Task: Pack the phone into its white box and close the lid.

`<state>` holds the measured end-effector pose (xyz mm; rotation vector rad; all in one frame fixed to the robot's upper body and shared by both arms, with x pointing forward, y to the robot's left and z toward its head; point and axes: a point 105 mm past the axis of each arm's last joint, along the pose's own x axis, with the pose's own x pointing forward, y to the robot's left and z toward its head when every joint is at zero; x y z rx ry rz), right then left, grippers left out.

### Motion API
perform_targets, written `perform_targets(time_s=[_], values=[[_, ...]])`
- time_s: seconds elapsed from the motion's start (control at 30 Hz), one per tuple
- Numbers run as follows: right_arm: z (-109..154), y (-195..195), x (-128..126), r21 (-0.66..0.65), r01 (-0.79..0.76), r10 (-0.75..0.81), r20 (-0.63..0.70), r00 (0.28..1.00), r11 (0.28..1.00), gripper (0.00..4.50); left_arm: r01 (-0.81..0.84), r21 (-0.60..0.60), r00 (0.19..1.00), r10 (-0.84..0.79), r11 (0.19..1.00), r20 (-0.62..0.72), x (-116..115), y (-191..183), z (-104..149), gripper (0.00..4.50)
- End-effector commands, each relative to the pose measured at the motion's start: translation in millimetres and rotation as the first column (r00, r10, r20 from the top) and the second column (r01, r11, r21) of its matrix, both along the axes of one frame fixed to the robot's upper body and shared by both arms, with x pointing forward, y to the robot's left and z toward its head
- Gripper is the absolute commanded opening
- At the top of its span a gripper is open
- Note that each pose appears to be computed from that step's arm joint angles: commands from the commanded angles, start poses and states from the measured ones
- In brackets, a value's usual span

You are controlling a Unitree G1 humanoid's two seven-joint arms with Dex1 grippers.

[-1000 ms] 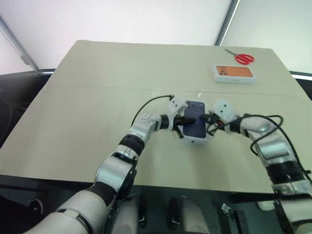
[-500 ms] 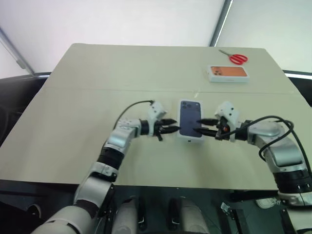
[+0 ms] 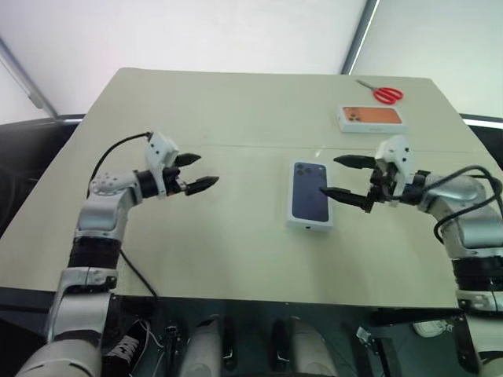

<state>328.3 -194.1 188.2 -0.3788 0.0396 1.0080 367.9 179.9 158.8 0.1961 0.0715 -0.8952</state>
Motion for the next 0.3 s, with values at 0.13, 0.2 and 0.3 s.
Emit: perform_targets(time_s=[0.13, 0.2, 0.3], values=[[1.7, -25.8, -0.5, -0.027, 0.047, -0.047, 0.029, 0.999, 0.998, 4.44, -0.035, 0.025, 0.999, 0.034, 0.999, 0.034, -23.2, 27.6, 10.0, 4.44], [-3.0, -23.8, -1.0, -0.052, 0.029, -0.028, 0.026, 0.999, 0.998, 4.44, -0.054, 0.021, 0.998, 0.054, 0.998, 0.030, -26.1, 30.0, 9.8, 4.44], [-3.0, -23.6, 1.6, -0.047, 0.034, -0.033, 0.033, 0.999, 0.998, 4.44, -0.094, 0.021, 0.995, 0.093, 0.995, 0.036, -31.0, 40.3, 13.3, 4.44]])
